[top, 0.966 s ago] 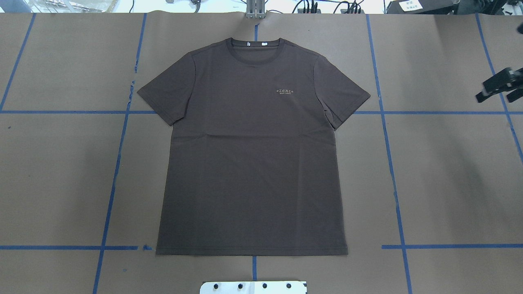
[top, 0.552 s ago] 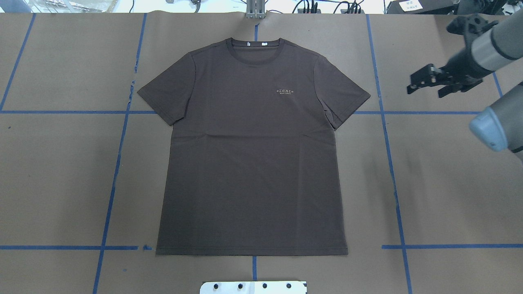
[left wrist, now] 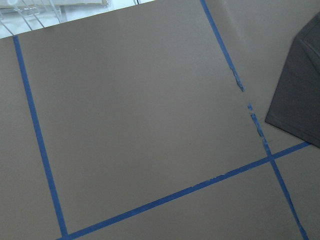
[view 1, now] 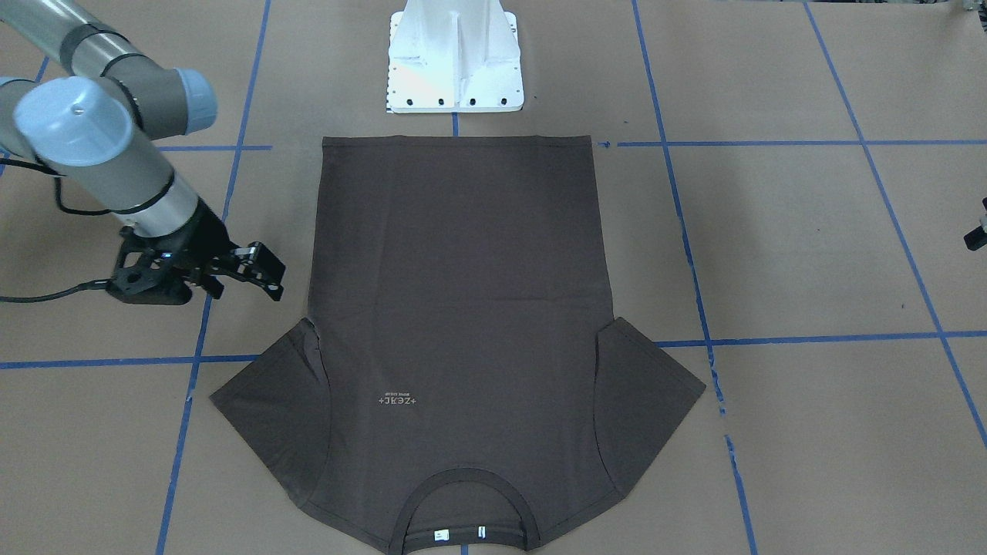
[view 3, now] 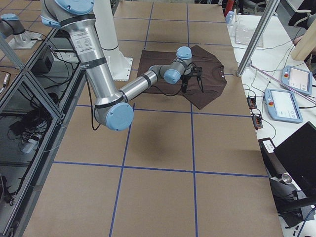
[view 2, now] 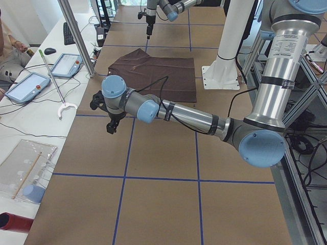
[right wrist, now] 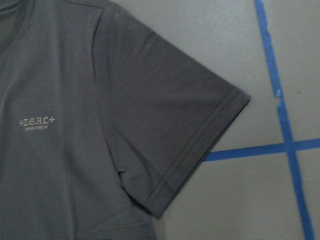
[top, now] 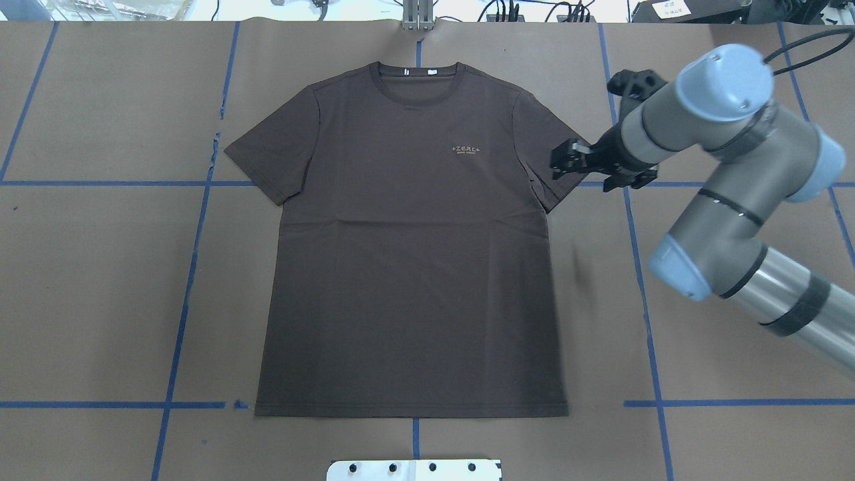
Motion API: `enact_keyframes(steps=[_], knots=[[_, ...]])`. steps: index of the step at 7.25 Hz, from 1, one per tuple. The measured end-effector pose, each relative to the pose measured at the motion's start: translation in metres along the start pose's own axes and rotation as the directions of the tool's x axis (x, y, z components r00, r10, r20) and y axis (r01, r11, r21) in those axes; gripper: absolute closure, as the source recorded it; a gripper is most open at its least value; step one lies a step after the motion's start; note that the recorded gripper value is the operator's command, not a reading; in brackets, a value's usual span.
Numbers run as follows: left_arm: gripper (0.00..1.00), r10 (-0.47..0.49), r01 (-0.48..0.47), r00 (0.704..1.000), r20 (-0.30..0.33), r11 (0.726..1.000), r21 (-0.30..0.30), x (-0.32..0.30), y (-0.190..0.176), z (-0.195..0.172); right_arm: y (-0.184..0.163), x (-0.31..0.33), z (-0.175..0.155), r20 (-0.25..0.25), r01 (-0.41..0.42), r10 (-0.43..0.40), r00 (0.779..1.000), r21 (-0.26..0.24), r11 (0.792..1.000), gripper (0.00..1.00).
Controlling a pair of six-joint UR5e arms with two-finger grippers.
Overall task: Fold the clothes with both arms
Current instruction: 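Move the right gripper to the sleeve nearest it and grasp its edge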
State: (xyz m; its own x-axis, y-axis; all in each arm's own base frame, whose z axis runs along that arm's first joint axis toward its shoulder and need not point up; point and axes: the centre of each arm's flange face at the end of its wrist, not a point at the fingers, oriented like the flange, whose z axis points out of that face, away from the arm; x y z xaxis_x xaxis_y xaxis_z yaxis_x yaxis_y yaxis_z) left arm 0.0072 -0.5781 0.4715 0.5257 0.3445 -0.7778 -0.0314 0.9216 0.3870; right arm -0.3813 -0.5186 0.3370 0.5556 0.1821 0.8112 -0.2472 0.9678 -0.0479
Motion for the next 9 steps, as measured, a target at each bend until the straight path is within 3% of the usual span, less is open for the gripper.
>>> enact_keyframes(steps=[2, 3, 4, 6, 9], knots=[[0.00, -0.022, 0.022, 0.999, -0.028, 1.000, 0.007, 0.014, -0.004, -0.004, 0.010, -0.016, 0.011, -0.008, -0.040, 0.040, 0.999, 0.034, 0.999, 0.19], [0.00, -0.020, 0.021, 0.999, -0.032, 1.000, 0.008, 0.019, -0.005, -0.004, 0.003, -0.014, 0.011, -0.023, -0.058, 0.060, 0.998, 0.082, 0.995, 0.23], [0.00, -0.016, 0.017, 0.999, -0.034, 1.000, 0.007, 0.021, -0.004, -0.002, -0.011, -0.005, 0.015, -0.049, -0.074, 0.081, 0.995, 0.133, 0.988, 0.25], [0.00, -0.011, 0.011, 0.999, -0.037, 1.000, 0.003, 0.023, -0.003, 0.002, -0.045, 0.025, 0.039, -0.114, -0.107, 0.129, 0.985, 0.185, 0.977, 0.28], [0.00, -0.005, 0.005, 0.999, -0.038, 1.000, 0.003, 0.025, -0.003, 0.003, -0.091, 0.053, 0.081, -0.110, -0.127, 0.154, 0.982, 0.223, 0.967, 0.31]])
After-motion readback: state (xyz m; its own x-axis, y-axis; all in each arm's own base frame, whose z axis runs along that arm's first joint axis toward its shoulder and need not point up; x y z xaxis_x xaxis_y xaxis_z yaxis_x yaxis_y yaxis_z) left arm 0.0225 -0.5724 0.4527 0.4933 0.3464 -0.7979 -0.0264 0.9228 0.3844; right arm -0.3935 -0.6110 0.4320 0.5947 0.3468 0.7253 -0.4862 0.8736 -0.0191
